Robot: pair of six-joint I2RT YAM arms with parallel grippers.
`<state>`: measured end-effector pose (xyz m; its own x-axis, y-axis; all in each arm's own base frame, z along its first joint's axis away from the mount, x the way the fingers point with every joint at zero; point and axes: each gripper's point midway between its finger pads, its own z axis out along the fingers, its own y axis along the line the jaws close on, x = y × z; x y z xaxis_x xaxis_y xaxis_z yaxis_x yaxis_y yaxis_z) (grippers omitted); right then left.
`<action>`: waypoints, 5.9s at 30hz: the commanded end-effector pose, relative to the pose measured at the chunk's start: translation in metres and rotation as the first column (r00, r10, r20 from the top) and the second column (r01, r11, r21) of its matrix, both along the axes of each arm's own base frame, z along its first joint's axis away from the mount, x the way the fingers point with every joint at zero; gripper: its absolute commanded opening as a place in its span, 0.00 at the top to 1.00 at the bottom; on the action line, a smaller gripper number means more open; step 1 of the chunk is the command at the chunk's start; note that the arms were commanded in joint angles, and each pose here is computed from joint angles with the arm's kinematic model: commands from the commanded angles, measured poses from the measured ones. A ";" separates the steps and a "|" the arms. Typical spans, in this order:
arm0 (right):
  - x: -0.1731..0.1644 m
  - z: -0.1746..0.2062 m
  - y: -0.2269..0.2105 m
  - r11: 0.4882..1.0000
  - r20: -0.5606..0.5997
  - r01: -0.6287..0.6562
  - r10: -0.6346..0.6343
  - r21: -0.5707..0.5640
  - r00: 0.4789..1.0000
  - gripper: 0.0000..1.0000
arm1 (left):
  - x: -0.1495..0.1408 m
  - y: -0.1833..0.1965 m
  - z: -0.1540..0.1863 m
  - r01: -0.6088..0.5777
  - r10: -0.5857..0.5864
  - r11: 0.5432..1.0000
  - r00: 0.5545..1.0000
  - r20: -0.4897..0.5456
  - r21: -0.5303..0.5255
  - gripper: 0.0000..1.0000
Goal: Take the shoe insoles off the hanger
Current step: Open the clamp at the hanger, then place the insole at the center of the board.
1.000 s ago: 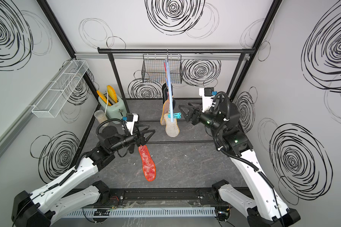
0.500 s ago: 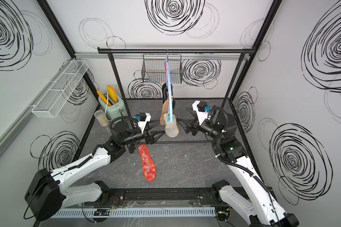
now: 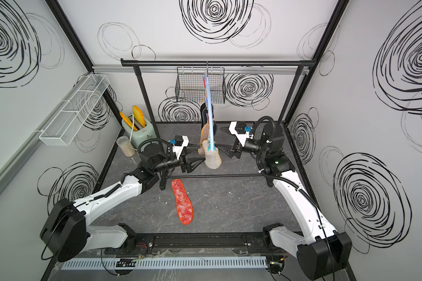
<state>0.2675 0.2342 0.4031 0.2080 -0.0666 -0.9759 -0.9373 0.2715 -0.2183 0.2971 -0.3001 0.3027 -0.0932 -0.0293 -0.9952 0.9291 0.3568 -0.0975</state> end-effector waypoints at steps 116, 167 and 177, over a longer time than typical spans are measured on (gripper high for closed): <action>-0.034 0.027 0.065 0.972 0.119 -0.233 0.227 0.038 0.967 1.00 | -0.017 -0.020 -0.016 0.078 -0.081 0.994 0.996 0.032 0.076 1.00; -0.039 0.027 0.064 0.979 0.126 -0.199 0.193 0.039 0.973 1.00 | -0.039 0.012 -0.223 -0.097 0.268 0.961 0.556 -0.787 0.259 0.36; -0.041 0.025 0.062 0.980 0.121 -0.195 0.189 0.038 0.975 0.92 | -0.037 0.036 -0.203 -0.186 0.341 0.939 0.587 -0.734 0.288 0.28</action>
<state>0.2407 0.2967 0.4288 0.3087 0.0298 -0.9507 -0.9433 0.1380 -0.3019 0.2549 -0.2733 0.0968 -0.8516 -0.0125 -0.5240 0.4040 0.6213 -0.6714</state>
